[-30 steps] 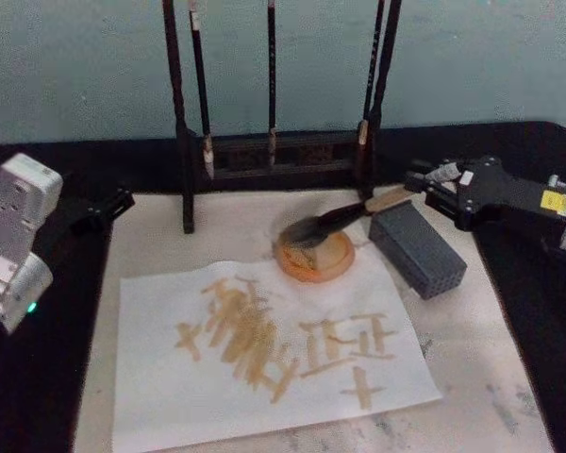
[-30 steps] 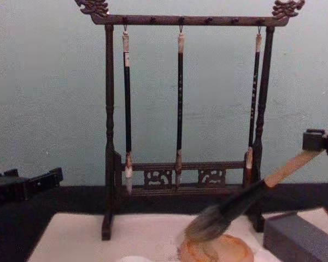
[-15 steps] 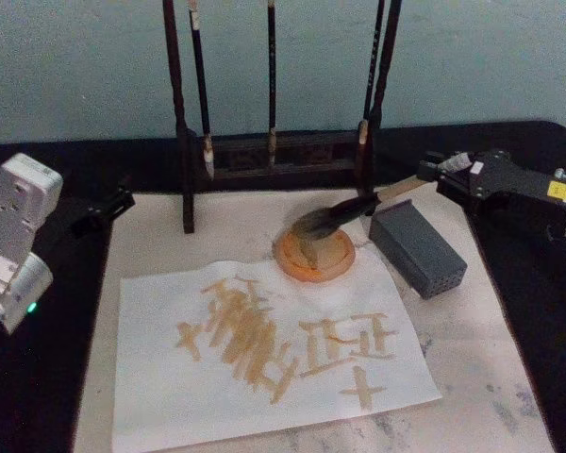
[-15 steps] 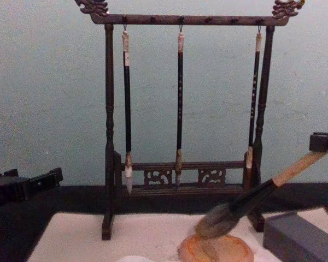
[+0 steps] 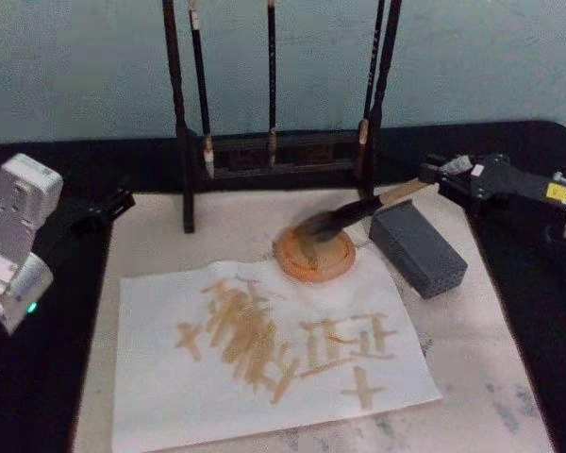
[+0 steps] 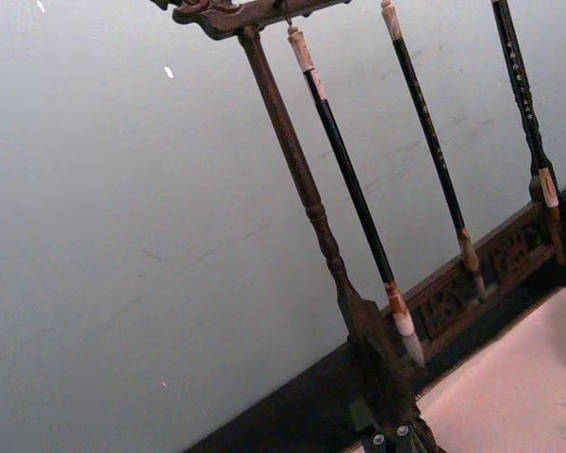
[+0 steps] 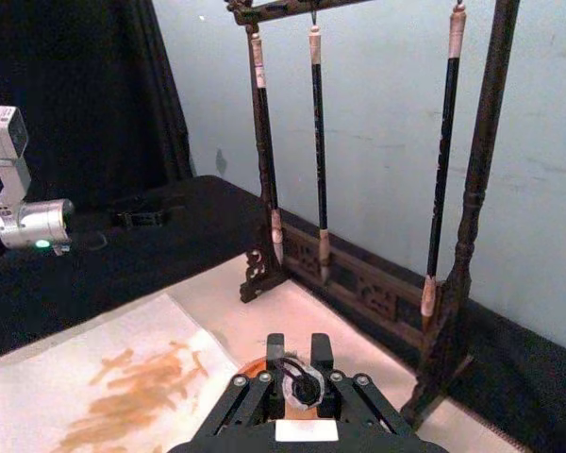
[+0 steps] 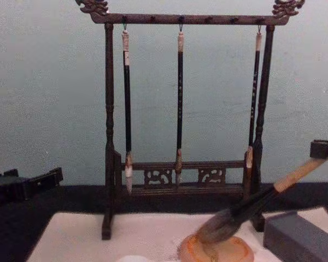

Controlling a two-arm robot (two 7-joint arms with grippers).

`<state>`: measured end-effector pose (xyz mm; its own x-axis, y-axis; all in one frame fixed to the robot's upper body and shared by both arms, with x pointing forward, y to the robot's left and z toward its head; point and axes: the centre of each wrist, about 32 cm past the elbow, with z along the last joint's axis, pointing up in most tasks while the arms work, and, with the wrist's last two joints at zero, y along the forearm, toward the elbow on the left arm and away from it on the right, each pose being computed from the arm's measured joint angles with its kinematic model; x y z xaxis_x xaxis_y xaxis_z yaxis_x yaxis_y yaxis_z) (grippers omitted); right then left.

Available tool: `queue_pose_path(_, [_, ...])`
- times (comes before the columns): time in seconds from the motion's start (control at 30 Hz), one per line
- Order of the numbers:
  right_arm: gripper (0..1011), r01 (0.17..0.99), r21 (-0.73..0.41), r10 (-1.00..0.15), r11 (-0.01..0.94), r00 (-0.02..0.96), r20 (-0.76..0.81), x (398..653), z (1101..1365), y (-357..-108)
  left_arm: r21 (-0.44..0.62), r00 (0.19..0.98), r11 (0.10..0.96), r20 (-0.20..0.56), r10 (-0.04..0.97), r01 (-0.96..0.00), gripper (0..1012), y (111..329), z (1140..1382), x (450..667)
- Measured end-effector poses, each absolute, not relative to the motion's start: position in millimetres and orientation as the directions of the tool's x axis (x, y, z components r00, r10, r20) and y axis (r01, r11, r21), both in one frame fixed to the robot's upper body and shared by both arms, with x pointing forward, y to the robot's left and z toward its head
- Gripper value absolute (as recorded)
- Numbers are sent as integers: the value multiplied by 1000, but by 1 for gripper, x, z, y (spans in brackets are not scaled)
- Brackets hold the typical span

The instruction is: Pick up the brush from the inkstone, write on the paper, then place the brush back to its original position.

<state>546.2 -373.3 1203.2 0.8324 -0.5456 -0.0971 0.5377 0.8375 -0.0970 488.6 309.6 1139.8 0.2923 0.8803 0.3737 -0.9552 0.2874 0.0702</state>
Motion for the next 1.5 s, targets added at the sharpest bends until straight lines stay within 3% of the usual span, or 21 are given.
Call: queue_pose_path(1.5, [168, 522, -103, -532, 846, 835, -139, 533, 1183, -370, 70, 292, 287, 374, 880, -955, 1002, 310, 1140, 489])
